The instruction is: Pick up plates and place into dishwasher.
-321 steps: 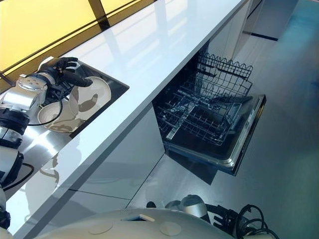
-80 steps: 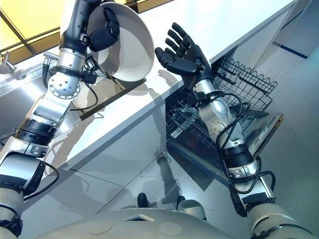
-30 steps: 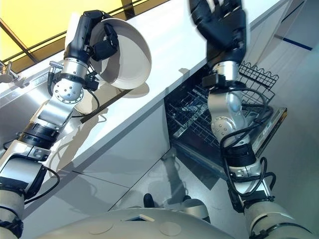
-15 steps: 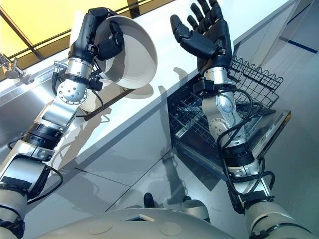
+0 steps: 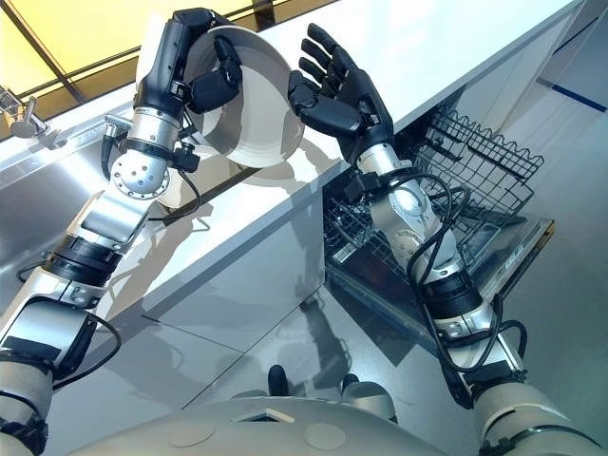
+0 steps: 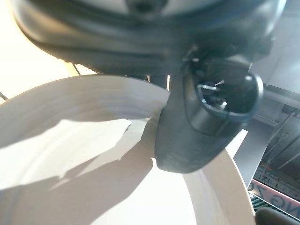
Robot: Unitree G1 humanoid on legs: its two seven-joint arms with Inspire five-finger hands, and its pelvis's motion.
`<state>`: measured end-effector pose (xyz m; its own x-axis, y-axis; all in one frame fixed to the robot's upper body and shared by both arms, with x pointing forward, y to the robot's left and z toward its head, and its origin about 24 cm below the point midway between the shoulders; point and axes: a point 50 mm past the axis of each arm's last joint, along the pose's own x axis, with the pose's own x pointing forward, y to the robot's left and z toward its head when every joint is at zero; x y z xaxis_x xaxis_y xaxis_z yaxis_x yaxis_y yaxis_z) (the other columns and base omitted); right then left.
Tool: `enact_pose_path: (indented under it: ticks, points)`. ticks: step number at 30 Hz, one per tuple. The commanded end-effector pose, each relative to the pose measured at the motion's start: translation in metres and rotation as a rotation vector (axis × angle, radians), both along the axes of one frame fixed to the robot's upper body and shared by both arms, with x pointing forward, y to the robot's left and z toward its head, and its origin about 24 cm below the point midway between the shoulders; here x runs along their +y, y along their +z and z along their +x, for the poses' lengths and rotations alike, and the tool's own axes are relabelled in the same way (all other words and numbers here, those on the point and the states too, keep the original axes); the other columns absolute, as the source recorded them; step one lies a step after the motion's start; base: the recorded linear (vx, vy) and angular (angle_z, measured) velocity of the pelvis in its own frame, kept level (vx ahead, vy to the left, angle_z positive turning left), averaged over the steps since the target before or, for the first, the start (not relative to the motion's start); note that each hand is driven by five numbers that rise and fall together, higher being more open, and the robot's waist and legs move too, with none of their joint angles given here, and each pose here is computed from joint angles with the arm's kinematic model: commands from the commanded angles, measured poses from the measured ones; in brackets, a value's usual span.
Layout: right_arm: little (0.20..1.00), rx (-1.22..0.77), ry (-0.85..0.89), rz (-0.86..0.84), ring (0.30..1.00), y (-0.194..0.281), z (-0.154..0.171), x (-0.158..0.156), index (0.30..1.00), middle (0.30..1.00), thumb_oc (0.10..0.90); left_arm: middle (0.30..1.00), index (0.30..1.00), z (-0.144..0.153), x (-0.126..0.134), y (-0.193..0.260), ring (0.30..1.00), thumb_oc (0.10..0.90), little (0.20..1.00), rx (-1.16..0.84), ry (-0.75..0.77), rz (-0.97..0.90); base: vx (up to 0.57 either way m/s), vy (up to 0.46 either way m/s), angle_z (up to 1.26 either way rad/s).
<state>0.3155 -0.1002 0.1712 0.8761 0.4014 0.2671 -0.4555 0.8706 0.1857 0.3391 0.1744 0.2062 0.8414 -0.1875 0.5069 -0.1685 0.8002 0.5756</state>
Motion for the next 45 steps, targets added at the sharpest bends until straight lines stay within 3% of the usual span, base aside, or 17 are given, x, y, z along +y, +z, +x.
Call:
enact_pose_path:
  ticks: [1,8,11,14,17,25,33,38,45]
  points:
    - [0.900,-0.162,0.114,-0.002,0.900,0.038,-0.001,0.025,0.900,0.900,0.800,0.300,0.300,-0.009,-0.027,0.064,0.300,0.100,0.200,-0.275,-0.145,-0.005,0.00,0.000,0.00]
    - [0.900,-0.128,0.117,-0.019,0.900,0.032,0.001,0.032,0.900,0.900,0.800,0.300,0.300,-0.013,-0.037,0.067,0.300,0.100,0.200,-0.311,-0.172,0.026,0.00,0.003,0.02]
    - [0.900,-0.275,-0.024,0.038,0.900,0.053,0.000,0.020,0.900,0.900,0.800,0.300,0.300,-0.013,-0.033,0.069,0.300,0.100,0.200,-0.306,-0.159,0.024,0.00,0.000,0.00]
    - [0.900,-0.537,-0.282,0.174,0.900,0.097,-0.016,-0.006,0.900,0.900,0.800,0.300,0.300,-0.013,-0.021,0.066,0.300,0.100,0.200,-0.284,-0.129,0.014,-0.01,-0.005,0.06]
    - [0.900,-0.606,-0.387,0.260,0.900,0.119,-0.024,-0.025,0.900,0.900,0.800,0.300,0.300,-0.011,-0.012,0.068,0.300,0.100,0.200,-0.268,-0.086,-0.016,0.00,0.010,0.07]
    - [0.900,-0.384,-0.255,0.363,0.900,0.096,-0.013,-0.056,0.900,0.900,0.800,0.300,0.300,-0.013,0.009,0.077,0.300,0.100,0.200,-0.249,-0.051,-0.038,0.01,-0.001,-0.03]
    - [0.900,-0.371,-0.264,0.409,0.900,0.088,-0.014,-0.059,0.900,0.900,0.800,0.300,0.300,-0.012,0.015,0.069,0.300,0.100,0.200,-0.247,-0.036,-0.040,0.00,-0.007,-0.06]
    - [0.900,-0.287,-0.168,0.382,0.900,0.083,-0.009,-0.048,0.900,0.900,0.800,0.300,0.300,-0.012,0.015,0.075,0.300,0.100,0.200,-0.285,-0.041,-0.063,-0.01,-0.002,-0.03]
    - [0.900,-0.203,-0.022,0.260,0.900,0.070,-0.004,-0.018,0.900,0.900,0.800,0.300,0.300,-0.014,-0.006,0.083,0.300,0.100,0.200,-0.323,-0.096,-0.037,0.00,0.000,0.00]
